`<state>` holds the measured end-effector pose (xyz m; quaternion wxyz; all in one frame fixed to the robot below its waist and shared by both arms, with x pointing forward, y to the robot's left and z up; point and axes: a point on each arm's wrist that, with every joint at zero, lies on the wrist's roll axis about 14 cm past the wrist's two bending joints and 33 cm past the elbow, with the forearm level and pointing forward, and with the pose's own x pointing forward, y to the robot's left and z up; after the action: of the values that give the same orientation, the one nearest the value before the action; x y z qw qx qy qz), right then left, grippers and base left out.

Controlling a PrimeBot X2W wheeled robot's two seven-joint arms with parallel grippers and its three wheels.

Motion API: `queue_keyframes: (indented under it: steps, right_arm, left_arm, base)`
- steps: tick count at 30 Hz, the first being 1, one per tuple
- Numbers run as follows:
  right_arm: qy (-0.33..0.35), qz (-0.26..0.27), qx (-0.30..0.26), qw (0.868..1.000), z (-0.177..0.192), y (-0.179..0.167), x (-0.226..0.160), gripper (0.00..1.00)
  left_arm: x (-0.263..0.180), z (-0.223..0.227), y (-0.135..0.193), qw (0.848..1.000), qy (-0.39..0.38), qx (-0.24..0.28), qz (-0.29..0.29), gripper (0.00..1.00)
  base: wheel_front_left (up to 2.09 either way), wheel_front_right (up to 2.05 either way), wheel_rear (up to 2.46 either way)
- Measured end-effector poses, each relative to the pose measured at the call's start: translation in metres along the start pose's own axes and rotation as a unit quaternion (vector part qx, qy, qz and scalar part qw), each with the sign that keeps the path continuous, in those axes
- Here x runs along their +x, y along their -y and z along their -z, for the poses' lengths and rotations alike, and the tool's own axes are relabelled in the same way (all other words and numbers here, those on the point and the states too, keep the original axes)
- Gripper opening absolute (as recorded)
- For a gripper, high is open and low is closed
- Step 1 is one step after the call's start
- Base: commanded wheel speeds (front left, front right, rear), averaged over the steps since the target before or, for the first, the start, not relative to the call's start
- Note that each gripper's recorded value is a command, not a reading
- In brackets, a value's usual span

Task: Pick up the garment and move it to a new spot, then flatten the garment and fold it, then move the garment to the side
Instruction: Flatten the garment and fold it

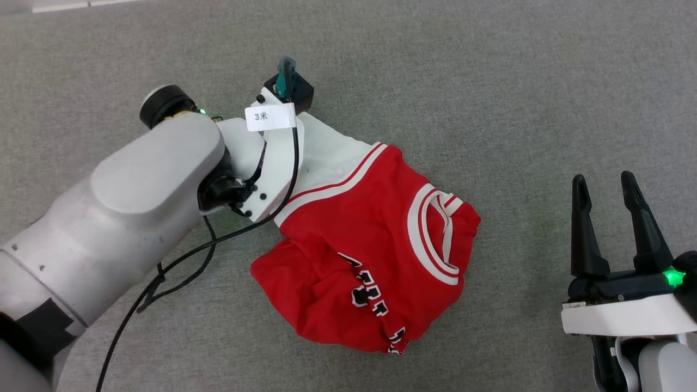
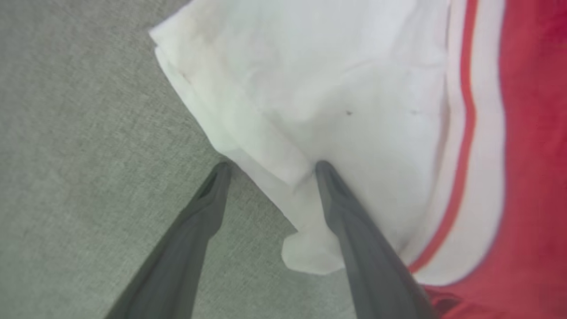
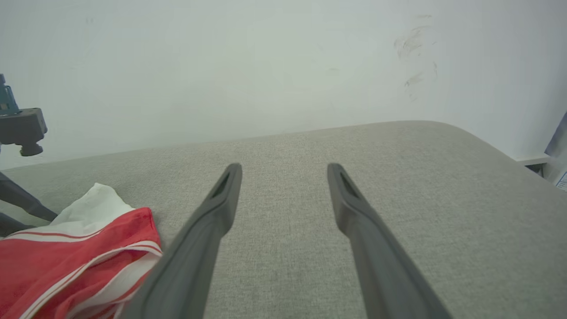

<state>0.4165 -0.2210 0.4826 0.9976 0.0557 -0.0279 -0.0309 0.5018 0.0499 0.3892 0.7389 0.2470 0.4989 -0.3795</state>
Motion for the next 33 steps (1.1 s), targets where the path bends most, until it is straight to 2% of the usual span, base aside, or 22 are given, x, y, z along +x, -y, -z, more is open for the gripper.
queue_keyframes:
  steps: [5,6,7,12,18,19,25,30,33]
  right_arm:
    - [-0.002,0.002,-0.001,1.000,0.003,0.002,0.003,1.00]
    - [-0.002,0.001,-0.001,1.000,0.003,0.001,0.004,1.00]
    - [-0.002,0.000,-0.001,1.000,0.003,0.001,0.004,1.00]
    - [0.003,-0.003,-0.001,1.000,-0.001,-0.002,0.004,1.00]
    - [0.006,-0.020,0.001,1.000,-0.005,-0.014,-0.002,1.00]
    - [0.010,-0.036,0.006,0.999,-0.008,-0.025,-0.002,1.00]
    - [0.019,-0.069,0.014,0.997,-0.013,-0.048,0.000,1.00]
    - [0.021,-0.089,0.020,0.996,-0.015,-0.062,-0.003,1.00]
    - [0.023,-0.095,0.021,0.995,-0.017,-0.067,-0.004,1.00]
  left_arm:
    - [0.012,0.011,0.008,1.000,-0.020,0.009,0.012,1.00]
    - [0.013,0.012,0.008,1.000,-0.023,0.012,0.011,0.47]
    - [0.013,0.013,0.009,1.000,-0.023,0.016,0.009,0.00]
    - [0.008,0.009,0.016,0.999,0.011,0.045,-0.004,0.00]
    - [-0.037,-0.010,-0.008,0.991,0.110,0.052,-0.060,0.00]
    - [-0.062,-0.003,-0.023,0.986,0.137,0.036,-0.087,0.00]
    - [-0.104,0.047,-0.057,0.978,0.146,-0.009,-0.151,0.00]
    - [-0.111,0.113,-0.062,0.976,0.120,-0.068,-0.171,0.00]
    - [-0.099,0.146,-0.050,0.976,0.105,-0.108,-0.157,0.00]
  base:
    - [0.00,0.00,0.00]
    - [0.00,0.00,0.00]
    - [0.00,0.00,0.00]
    - [0.00,0.00,0.00]
    - [0.00,0.00,0.00]
    - [0.00,0.00,0.00]
    - [0.00,0.00,0.00]
    - [0.00,0.00,0.00]
    - [0.00,0.00,0.00]
